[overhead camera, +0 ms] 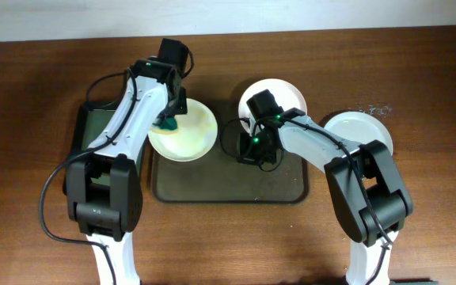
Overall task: Clean dirty plates on tray and stack at the side
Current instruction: 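Scrub the held plate with the sponge in the left gripper, then lift the plate with the right gripper, retract left gripper with sponge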
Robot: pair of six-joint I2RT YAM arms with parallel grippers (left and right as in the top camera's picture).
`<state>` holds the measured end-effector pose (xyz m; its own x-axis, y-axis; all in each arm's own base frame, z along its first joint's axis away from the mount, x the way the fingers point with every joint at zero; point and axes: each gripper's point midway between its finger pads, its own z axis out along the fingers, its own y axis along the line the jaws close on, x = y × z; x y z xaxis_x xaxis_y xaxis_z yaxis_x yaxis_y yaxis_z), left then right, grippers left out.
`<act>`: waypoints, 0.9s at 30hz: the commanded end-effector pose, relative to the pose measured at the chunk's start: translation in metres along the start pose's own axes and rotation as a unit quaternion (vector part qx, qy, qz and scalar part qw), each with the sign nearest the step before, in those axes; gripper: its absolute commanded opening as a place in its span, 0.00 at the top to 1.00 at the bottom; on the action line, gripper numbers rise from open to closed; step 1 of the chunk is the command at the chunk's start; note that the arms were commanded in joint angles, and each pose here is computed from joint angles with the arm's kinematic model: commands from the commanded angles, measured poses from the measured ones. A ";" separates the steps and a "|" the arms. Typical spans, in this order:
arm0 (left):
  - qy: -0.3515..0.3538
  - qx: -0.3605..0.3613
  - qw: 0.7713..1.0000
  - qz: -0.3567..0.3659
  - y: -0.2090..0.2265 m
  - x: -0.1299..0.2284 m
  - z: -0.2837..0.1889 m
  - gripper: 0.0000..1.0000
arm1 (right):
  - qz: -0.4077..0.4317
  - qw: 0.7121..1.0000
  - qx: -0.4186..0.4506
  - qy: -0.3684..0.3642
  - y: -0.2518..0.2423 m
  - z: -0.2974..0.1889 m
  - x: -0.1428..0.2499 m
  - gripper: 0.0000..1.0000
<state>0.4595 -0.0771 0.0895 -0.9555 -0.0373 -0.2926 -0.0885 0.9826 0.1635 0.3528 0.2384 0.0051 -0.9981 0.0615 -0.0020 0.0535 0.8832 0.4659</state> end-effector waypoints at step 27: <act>-0.067 0.049 0.995 -0.051 0.050 -0.065 -0.055 1.00 | 0.006 0.985 0.061 -0.160 0.043 0.037 -0.043 0.77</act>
<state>0.4996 -0.0356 0.1601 -0.9025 -0.1353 -0.4088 -0.1643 0.9857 0.0364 0.4017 0.3019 0.0111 -0.9334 0.1872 -0.3061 0.0484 0.9110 0.4097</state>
